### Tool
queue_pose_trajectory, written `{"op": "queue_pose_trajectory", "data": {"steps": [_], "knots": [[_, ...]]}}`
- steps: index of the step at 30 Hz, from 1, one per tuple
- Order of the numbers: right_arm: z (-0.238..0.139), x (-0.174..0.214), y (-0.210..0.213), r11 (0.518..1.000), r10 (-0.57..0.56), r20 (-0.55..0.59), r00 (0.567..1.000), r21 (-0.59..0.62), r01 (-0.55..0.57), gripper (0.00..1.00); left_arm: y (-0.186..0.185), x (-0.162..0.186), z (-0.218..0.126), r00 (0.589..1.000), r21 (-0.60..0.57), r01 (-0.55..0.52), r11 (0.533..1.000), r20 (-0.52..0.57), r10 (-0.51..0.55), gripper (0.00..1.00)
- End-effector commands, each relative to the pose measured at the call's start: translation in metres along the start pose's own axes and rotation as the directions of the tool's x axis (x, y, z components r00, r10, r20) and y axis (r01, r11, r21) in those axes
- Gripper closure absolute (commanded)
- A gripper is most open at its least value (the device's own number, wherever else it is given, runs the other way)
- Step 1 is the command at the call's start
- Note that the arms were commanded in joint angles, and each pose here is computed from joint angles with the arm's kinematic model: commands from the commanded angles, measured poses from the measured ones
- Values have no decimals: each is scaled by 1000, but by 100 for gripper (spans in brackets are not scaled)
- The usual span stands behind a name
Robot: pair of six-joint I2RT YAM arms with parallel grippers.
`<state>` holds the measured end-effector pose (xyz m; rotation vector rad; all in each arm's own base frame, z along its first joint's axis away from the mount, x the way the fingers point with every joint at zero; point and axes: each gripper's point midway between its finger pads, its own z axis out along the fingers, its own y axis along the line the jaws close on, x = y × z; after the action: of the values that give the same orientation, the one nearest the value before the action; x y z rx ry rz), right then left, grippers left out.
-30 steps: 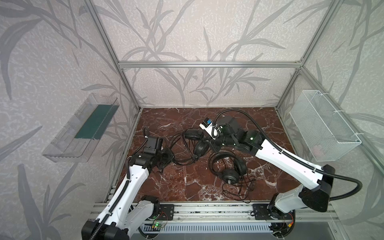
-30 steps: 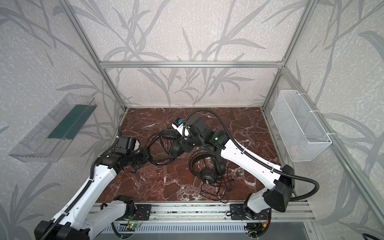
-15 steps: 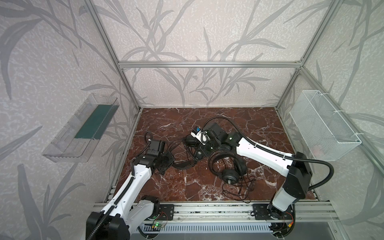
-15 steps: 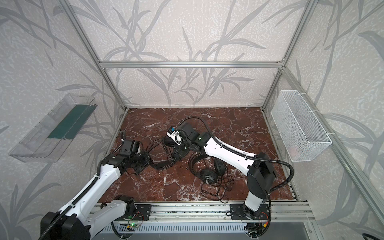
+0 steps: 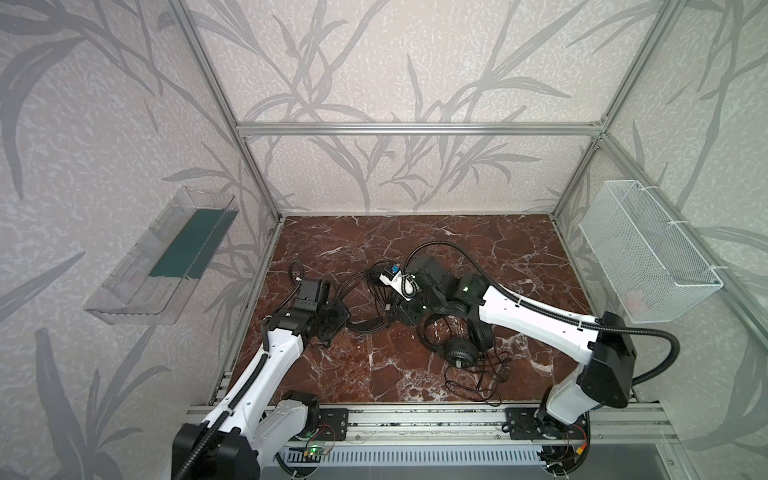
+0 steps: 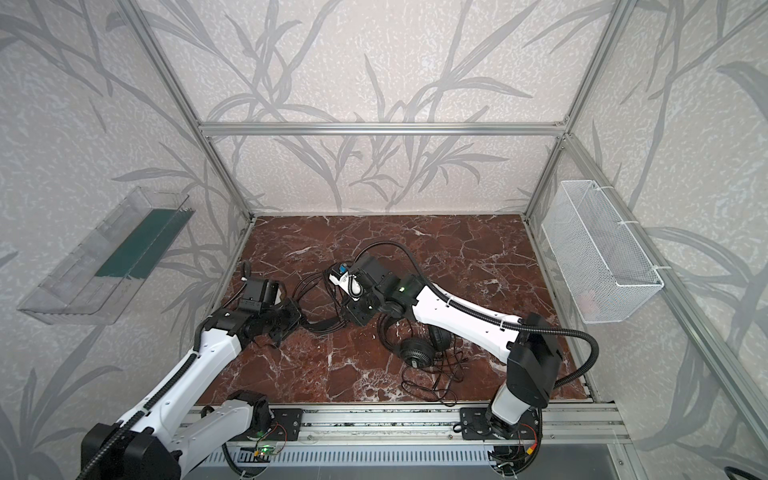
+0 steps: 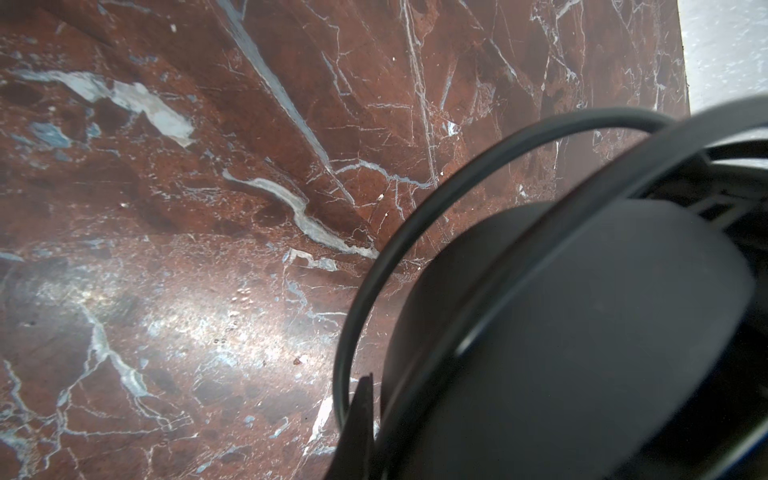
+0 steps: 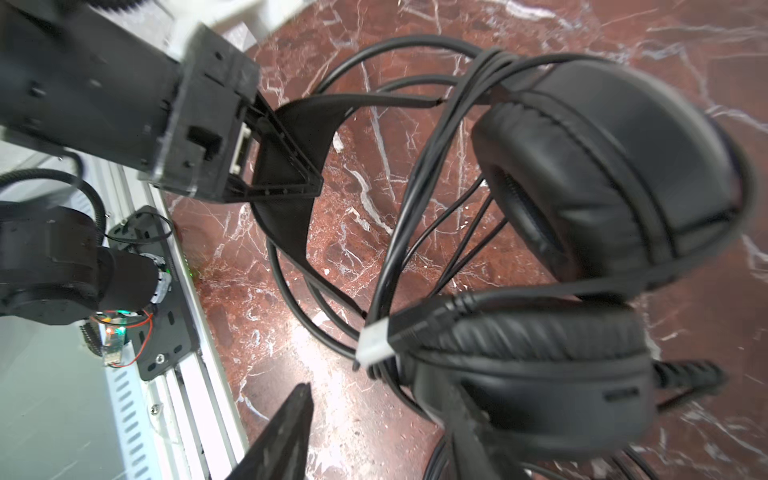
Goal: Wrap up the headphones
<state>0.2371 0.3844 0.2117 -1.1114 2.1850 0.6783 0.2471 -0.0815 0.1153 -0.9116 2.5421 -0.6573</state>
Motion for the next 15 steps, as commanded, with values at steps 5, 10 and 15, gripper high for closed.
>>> {"op": "queue_pose_trajectory", "data": {"steps": [5, 10, 15], "knots": [[-72, -31, -12, 992, -19, 192, 981, 127, -6, 34, -22, -13, -2, 999, 87, -7, 996, 34, 4, 100], [-96, -30, -25, 978, -19, 244, 970, 205, -33, 25, -19, -18, 3, 999, 62, -15, 998, 49, 12, 100], [-104, -18, -35, 969, -4, 263, 965, 238, -61, 14, -15, -26, 10, 999, 37, -5, 999, 51, 3, 100]]}}
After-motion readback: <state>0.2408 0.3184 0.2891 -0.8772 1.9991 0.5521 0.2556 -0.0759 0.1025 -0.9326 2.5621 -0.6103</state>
